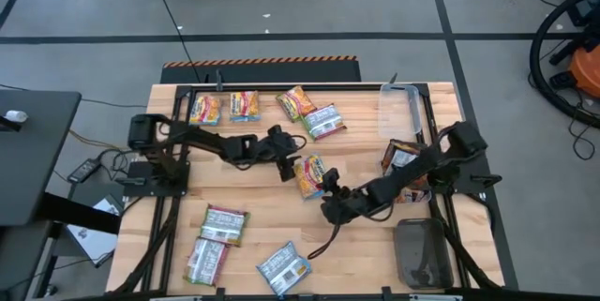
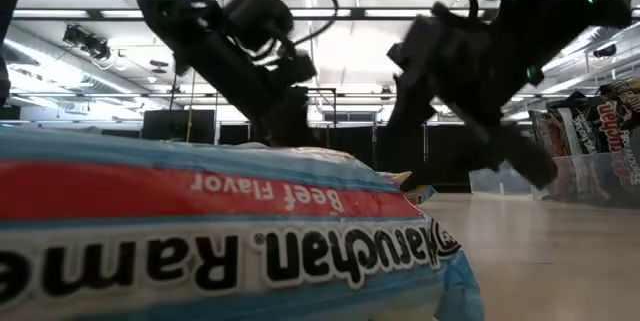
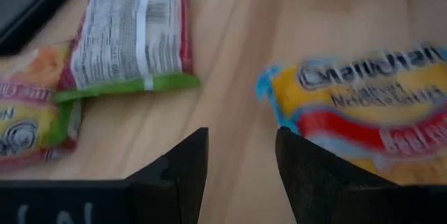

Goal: Sort Maruchan noodles
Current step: Put the blue noodle pack into the black bin

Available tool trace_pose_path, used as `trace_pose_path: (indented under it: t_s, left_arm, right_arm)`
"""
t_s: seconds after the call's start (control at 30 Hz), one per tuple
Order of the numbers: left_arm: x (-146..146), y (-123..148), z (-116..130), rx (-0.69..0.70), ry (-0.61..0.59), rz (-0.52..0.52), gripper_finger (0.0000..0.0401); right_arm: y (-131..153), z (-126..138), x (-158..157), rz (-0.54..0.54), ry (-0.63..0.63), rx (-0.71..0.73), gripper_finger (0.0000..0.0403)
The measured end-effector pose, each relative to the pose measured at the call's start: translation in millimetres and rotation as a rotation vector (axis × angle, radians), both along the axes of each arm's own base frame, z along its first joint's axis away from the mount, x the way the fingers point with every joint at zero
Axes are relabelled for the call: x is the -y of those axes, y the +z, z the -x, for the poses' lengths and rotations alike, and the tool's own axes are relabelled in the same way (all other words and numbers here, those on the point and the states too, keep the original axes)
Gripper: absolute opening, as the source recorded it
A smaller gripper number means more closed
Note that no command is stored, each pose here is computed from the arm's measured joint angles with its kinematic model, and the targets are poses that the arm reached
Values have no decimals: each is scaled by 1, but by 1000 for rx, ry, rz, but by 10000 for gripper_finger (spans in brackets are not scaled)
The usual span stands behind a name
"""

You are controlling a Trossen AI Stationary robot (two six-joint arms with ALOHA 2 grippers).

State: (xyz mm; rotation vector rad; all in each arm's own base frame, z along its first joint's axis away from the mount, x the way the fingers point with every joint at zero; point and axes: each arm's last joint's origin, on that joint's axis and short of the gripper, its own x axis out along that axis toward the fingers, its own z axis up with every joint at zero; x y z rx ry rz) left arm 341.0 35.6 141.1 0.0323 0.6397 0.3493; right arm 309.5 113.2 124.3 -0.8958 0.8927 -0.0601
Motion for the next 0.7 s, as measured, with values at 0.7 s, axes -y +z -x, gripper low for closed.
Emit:
trace_pose_path:
  t_s: [0.7]
  left_arm:
    - [-3, -32, -4, -131, 10, 9, 172]
  right_arm:
    - [-9, -16, 25, -151, -111, 60, 80]
